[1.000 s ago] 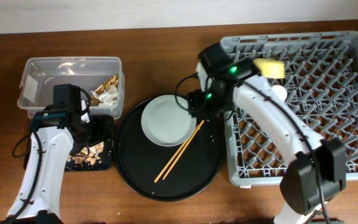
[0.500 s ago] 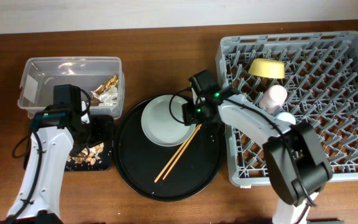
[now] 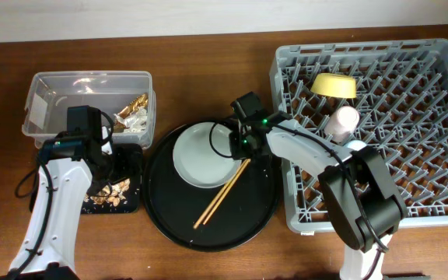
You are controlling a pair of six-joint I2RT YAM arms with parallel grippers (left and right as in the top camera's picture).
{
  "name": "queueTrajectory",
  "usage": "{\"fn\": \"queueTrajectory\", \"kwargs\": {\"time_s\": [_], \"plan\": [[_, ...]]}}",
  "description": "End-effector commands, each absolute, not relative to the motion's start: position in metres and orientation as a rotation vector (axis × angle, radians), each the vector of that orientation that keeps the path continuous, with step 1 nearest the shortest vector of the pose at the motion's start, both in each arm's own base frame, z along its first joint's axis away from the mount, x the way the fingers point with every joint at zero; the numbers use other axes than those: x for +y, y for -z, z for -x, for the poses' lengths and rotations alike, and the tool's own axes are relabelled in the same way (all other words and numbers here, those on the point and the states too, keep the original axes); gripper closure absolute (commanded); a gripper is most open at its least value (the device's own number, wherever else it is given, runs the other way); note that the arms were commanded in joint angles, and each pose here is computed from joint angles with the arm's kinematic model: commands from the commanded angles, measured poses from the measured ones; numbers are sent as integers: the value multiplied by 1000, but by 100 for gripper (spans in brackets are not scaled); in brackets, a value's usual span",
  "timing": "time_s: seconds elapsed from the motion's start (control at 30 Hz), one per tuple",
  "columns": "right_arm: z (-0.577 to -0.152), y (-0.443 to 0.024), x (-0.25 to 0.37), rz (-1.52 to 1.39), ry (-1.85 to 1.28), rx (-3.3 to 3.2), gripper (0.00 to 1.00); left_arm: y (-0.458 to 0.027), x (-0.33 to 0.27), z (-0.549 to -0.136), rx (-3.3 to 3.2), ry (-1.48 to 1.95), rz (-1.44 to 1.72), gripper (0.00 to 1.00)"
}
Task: Sort waste into correct bins and load items into the dishwasher rack
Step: 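Reach the right gripper to the white plate and grasp its rim, then lift the white plate and stand it upright at the rack's left edge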
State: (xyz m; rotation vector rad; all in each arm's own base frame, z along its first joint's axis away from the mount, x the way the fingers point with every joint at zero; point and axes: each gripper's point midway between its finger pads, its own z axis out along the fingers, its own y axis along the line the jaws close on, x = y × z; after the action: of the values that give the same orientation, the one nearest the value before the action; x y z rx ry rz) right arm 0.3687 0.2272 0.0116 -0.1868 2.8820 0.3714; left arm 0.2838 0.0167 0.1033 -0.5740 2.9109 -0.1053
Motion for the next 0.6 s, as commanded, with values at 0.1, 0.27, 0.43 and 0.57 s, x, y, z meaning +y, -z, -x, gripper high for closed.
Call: {"fn": "queueTrajectory", "kwargs": {"time_s": [0.1, 0.27, 0.43, 0.57], "plan": [[-372, -21, 226, 164, -362, 2870, 96, -110, 17, -285, 2888, 114, 583, 17], [-397, -88, 202, 93, -285, 2747, 96, -110, 17, -285, 2888, 114, 583, 17], [-419, -192, 149, 66, -65, 2510, 96, -110, 17, -285, 2888, 114, 583, 17], [-422, -279, 76, -80, 289, 2248, 96, -110, 17, -285, 2887, 114, 583, 17]]}}
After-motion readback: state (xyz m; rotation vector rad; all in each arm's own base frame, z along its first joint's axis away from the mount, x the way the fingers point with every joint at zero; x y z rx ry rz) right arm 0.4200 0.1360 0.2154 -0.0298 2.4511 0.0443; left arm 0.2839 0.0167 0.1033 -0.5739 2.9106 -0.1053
